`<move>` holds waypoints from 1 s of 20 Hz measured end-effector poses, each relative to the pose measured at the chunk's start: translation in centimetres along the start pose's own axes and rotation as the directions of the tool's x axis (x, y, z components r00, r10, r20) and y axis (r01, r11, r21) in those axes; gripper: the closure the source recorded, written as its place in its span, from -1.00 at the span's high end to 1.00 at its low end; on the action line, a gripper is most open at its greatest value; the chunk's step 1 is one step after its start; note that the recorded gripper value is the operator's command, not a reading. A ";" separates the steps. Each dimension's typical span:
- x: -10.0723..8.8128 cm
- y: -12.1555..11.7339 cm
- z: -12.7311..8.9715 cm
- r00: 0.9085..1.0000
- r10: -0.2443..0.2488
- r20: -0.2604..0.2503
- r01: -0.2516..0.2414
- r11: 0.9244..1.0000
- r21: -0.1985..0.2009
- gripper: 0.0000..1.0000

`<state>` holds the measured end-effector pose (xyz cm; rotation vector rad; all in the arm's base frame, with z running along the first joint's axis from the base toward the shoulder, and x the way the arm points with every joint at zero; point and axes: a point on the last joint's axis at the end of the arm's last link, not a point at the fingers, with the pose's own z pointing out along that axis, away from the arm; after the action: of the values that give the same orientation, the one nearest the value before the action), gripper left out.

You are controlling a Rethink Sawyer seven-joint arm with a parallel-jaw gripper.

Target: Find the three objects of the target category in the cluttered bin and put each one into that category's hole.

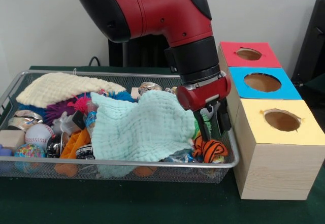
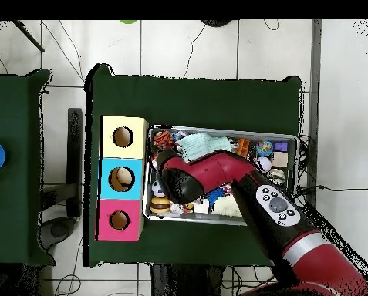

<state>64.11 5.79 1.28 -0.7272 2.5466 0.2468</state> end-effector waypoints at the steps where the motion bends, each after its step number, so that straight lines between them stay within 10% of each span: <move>1: -0.1 -0.1 0.0 1.000 0.001 0.002 -0.001 1.000 0.002 1.00; 20: -0.5 -3.3 -0.1 0.999 0.036 0.024 -0.037 0.998 0.042 1.00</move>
<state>66.15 3.18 1.49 -0.6591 2.5373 0.2118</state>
